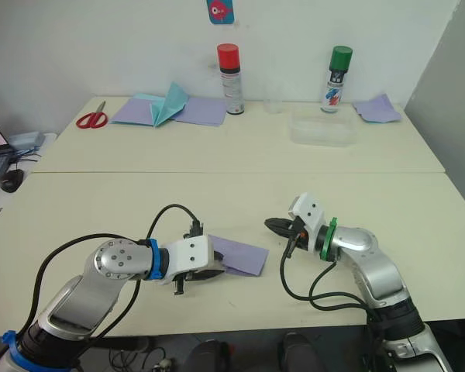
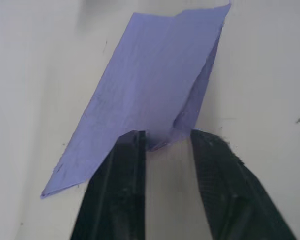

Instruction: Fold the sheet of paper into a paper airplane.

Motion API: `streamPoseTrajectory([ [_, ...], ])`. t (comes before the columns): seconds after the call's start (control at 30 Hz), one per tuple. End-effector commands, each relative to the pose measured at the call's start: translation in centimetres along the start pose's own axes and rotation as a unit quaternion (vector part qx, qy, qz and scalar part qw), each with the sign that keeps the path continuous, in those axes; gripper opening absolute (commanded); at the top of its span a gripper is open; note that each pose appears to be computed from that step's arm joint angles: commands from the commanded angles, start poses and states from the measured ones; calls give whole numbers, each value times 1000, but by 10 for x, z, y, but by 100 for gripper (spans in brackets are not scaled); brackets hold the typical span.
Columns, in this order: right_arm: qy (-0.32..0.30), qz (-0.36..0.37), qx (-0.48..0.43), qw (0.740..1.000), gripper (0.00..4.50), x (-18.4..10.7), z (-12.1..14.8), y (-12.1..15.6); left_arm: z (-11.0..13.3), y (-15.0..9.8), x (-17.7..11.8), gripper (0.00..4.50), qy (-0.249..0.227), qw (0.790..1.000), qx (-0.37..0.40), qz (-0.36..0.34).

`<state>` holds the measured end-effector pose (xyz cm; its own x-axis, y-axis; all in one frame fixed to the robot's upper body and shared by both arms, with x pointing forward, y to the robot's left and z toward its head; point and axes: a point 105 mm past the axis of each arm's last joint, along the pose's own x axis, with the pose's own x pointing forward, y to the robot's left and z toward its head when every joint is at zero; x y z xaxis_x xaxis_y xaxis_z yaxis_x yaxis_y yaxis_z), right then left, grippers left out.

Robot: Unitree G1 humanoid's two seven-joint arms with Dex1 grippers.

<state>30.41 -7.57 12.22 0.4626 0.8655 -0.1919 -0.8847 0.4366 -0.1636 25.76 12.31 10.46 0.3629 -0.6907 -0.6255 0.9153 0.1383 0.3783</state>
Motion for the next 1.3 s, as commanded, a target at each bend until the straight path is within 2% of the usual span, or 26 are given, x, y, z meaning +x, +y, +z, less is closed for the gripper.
streamPoseTrajectory([
  [0.03,-7,30,-55,998,0,-12,10,4,15,14,-36,292,-46,998,33,21],
  [0.1,-6,43,-63,997,0,-15,10,7,17,17,-46,348,-68,997,27,25],
  [0.2,-10,89,-85,992,58,-20,7,24,12,15,-67,437,-106,994,15,10],
  [0.23,-11,102,-92,991,86,-21,6,29,11,13,-71,450,-118,993,8,7],
  [0.33,-13,125,-125,984,199,-17,1,43,4,7,-73,450,-132,991,18,-2],
  [0.47,-6,131,-163,978,341,-11,-9,51,2,7,-72,450,-158,987,20,28],
  [0.63,-6,123,-173,977,341,0,-15,53,-8,-6,-66,450,-151,988,17,19],
  [0.87,3,100,-165,981,341,24,-22,49,4,-5,-61,450,-170,985,11,28],
  [0.97,-7,96,-142,985,283,29,-20,48,5,2,-64,450,-167,985,3,45],
  [1.2,-21,126,-140,982,26,28,-20,54,8,5,-65,450,-166,985,6,54],
  [1.23,-21,136,-149,979,3,25,-21,54,8,5,-65,450,-166,985,5,55],
  [1.3,-21,159,-166,973,3,19,-23,53,8,3,-65,450,-167,985,2,50],
])
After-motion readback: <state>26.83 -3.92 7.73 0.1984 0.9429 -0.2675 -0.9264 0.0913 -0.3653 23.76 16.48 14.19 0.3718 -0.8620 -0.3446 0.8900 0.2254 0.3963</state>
